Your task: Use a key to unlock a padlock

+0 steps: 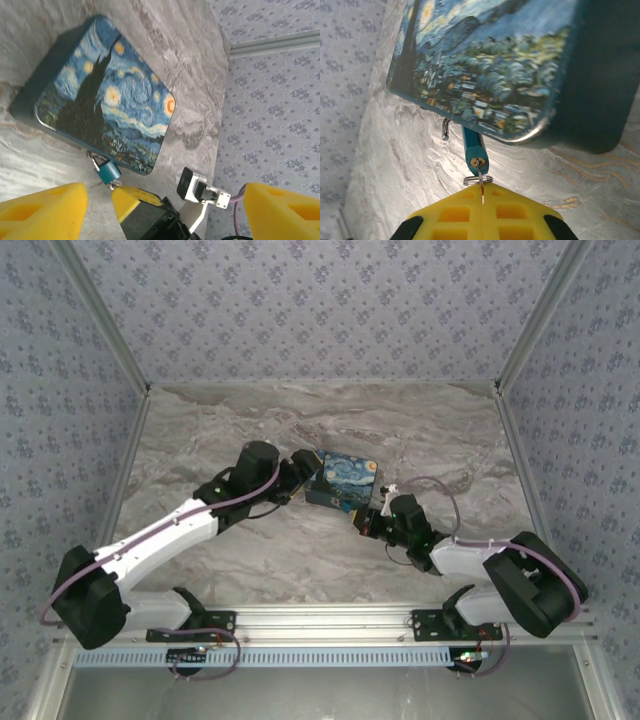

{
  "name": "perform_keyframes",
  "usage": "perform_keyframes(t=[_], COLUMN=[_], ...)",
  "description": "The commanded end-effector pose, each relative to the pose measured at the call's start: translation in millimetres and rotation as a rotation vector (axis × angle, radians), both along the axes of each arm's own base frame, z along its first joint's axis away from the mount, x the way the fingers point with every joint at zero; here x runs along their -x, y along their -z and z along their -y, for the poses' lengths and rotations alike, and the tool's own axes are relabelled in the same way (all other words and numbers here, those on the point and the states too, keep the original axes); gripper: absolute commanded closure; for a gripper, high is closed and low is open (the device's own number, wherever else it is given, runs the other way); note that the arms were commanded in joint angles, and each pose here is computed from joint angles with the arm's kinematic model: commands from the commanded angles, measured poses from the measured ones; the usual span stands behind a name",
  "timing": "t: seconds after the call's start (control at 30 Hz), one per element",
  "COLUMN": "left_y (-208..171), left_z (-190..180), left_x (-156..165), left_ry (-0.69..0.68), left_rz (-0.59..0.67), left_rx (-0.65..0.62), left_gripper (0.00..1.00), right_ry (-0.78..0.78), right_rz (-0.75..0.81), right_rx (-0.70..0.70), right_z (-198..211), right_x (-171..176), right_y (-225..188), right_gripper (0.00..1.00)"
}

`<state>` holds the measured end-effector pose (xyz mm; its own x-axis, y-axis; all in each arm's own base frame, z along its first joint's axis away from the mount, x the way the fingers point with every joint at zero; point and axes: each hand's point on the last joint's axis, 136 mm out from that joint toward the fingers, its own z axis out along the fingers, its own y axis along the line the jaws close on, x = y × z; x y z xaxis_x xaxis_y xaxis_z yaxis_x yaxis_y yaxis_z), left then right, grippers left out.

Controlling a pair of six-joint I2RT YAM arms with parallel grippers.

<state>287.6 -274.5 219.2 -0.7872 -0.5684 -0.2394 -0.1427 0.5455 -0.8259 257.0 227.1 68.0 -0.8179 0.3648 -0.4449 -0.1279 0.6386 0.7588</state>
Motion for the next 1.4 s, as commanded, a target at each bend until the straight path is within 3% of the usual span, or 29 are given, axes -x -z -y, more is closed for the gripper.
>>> perform_keyframes(t=[0.0,0.3,0.5,0.73,1.0,1.27,1.37], left_y=[-5.3,-4.3,8.1,27.2,58.2,92.0,102.5], left_z=[-20.9,-35.7,-46.4,-41.9,-6.6,30.8,40.8], left_x=[-8.5,-19.5,-30.7,-49.8,-65.7,-74.5,-70.6], left_ry=[-0.018,-0.039,-0.034,0.091,0.273,0.395,0.429], left_rz=[0.069,0.078,0.051,0.038,0.000,-0.058,-0.078], left_rx=[-0.112,-0.134,-0.157,-0.232,-0.245,-0.141,-0.113], left_gripper=[0.17,0.15,0.15,0.15,0.14,0.14,0.19], right_ry=[0.066,0.159,0.178,0.115,0.059,0.000,-0.044], right_rz=[-0.138,-0.279,-0.277,-0.149,-0.074,-0.078,-0.073], right_rx=[-0.098,-0.126,-0.021,0.153,0.088,0.047,0.031], right_z=[2.8,9.7,23.9,45.2,66.8,60.4,50.8], right_x=[4.3,3.6,8.8,9.4,-21.6,-55.6,-66.1], right_y=[8.9,27.9,38.7,25.3,-11.0,-17.9,-19.9], right_gripper=[1.00,1.00,0.64,0.36,0.03,0.00,0.08])
